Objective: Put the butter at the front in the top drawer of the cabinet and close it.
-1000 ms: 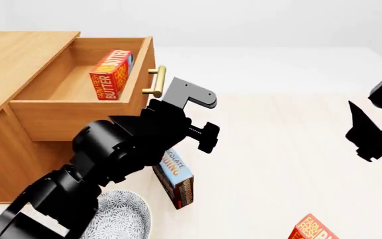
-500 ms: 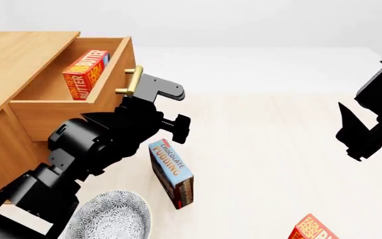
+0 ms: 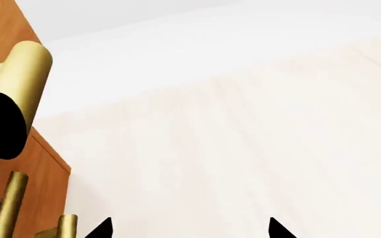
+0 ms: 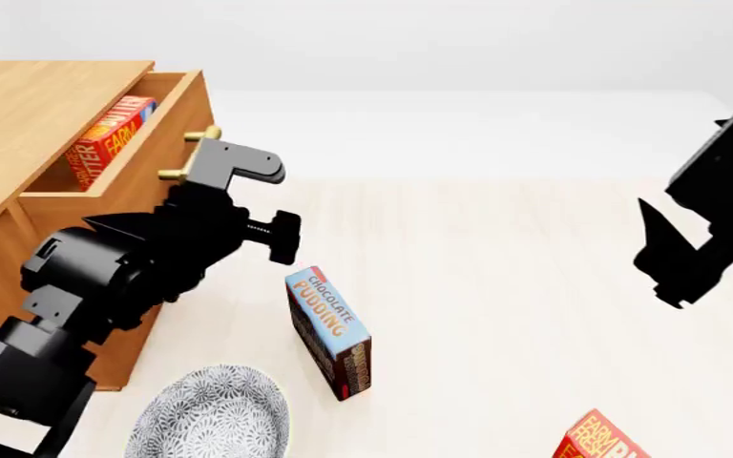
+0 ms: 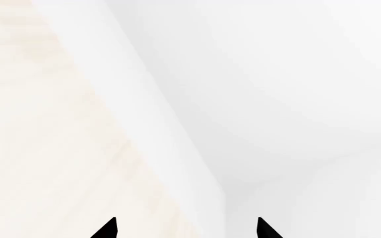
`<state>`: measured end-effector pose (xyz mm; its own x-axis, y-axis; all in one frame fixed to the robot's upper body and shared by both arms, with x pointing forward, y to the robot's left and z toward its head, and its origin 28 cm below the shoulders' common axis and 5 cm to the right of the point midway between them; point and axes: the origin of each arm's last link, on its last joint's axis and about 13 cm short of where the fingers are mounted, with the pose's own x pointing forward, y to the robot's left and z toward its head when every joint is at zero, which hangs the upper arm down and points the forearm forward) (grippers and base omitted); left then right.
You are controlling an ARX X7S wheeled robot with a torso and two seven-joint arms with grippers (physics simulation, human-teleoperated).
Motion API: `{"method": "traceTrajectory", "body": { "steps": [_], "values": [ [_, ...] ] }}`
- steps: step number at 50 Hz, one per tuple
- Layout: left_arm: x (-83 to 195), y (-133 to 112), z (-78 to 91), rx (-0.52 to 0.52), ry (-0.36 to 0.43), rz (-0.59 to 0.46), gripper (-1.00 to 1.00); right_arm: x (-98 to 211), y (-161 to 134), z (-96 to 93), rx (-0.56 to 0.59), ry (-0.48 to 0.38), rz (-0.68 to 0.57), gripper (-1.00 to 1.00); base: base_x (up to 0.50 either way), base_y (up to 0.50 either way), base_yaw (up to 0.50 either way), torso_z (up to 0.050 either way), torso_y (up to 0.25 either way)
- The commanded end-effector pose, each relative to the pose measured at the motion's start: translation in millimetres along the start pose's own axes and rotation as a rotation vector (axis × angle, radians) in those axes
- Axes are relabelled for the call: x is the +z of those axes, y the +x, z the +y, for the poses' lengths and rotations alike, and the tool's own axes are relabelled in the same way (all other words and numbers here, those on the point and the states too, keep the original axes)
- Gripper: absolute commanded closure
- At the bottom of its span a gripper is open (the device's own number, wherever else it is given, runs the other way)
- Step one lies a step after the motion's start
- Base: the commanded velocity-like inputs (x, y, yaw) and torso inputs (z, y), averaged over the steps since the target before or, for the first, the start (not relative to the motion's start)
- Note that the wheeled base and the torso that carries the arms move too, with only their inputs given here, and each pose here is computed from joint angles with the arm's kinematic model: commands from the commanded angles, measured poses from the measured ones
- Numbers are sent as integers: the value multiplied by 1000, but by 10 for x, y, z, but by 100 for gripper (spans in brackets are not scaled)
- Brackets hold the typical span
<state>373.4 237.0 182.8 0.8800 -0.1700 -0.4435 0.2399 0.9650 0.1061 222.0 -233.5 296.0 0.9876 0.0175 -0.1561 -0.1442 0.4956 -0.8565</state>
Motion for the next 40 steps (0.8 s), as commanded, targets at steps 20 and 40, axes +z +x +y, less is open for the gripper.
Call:
{"method": "traceTrajectory", "body": {
  "steps": [20,40],
  "values": [
    [-157,-166,726,189,-118,22,-100,45,54,18,12,-8,-7,-100,0,0,0,0,0],
    [-278,-483,834,222,-93,-50,-100,59,89,65,17,3,-20,-100,0,0,0,0,0]
  ]
}}
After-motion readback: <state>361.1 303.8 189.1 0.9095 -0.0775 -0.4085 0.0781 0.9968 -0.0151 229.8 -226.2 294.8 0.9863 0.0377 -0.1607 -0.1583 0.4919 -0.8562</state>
